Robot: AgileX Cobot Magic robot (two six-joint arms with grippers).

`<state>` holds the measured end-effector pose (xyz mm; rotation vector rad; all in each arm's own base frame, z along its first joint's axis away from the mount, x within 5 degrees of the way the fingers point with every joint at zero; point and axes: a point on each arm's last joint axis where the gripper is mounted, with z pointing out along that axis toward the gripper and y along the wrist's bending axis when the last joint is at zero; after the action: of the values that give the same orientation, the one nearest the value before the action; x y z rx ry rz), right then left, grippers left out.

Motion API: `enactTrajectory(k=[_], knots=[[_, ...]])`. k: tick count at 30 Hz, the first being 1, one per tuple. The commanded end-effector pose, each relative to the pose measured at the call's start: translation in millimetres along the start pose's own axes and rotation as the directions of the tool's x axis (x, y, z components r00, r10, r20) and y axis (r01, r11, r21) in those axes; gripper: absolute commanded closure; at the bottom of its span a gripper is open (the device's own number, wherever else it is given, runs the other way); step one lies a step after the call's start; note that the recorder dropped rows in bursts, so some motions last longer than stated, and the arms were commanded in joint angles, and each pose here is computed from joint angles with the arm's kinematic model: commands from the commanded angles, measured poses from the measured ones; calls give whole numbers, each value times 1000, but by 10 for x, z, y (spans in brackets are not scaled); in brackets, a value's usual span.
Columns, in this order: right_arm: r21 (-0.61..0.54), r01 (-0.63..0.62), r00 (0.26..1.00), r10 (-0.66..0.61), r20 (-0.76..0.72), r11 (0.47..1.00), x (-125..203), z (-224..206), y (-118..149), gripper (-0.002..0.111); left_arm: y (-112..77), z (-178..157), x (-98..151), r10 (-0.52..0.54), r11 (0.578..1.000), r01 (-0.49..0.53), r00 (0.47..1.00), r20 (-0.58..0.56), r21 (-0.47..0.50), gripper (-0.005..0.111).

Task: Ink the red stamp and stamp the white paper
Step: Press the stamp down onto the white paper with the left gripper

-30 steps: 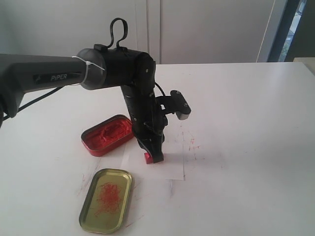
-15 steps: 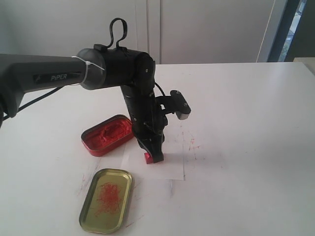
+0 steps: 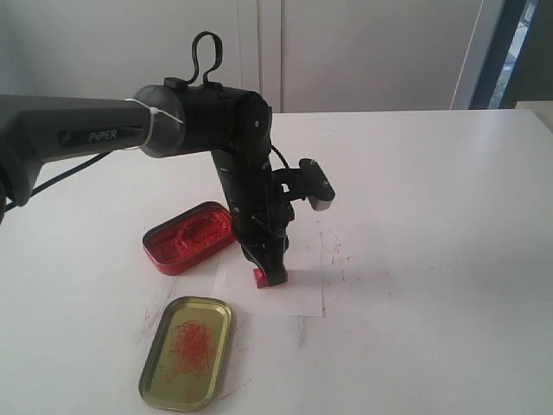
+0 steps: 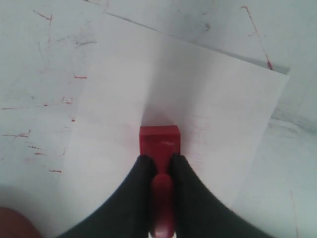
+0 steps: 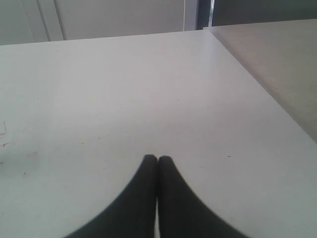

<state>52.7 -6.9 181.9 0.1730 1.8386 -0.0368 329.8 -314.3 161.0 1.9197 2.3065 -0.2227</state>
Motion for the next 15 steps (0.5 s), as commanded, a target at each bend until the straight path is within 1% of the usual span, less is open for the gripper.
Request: enactTrajectory(k=[1, 3, 5, 9, 12, 13, 15], knots=[[-5, 4, 1000, -4, 13, 1000, 2, 3, 2, 108, 27, 490, 116, 4, 999, -1, 997, -71, 36, 107], [-5, 4, 1000, -4, 13, 1000, 2, 3, 2, 108, 46, 487, 131, -2, 1000, 5, 997, -75, 30, 107], [-5, 4, 1000, -4, 13, 1000, 2, 3, 2, 108, 31, 487, 123, -37, 998, 40, 997, -68, 44, 107], [-5, 4, 1000, -4, 13, 1000, 2, 3, 2, 108, 30, 488, 124, 4, 999, -1, 997, -74, 38, 107], [-5, 4, 1000, -4, 13, 1000, 2, 3, 2, 108, 28, 486, 124, -47, 997, 51, 997, -65, 53, 107], [-5, 4, 1000, -4, 13, 1000, 2, 3, 2, 108, 22, 485, 128, -47, 997, 51, 996, -70, 60, 107], [-5, 4, 1000, -4, 13, 1000, 2, 3, 2, 108, 21, 486, 142, 1, 999, 4, 996, -89, 54, 107]])
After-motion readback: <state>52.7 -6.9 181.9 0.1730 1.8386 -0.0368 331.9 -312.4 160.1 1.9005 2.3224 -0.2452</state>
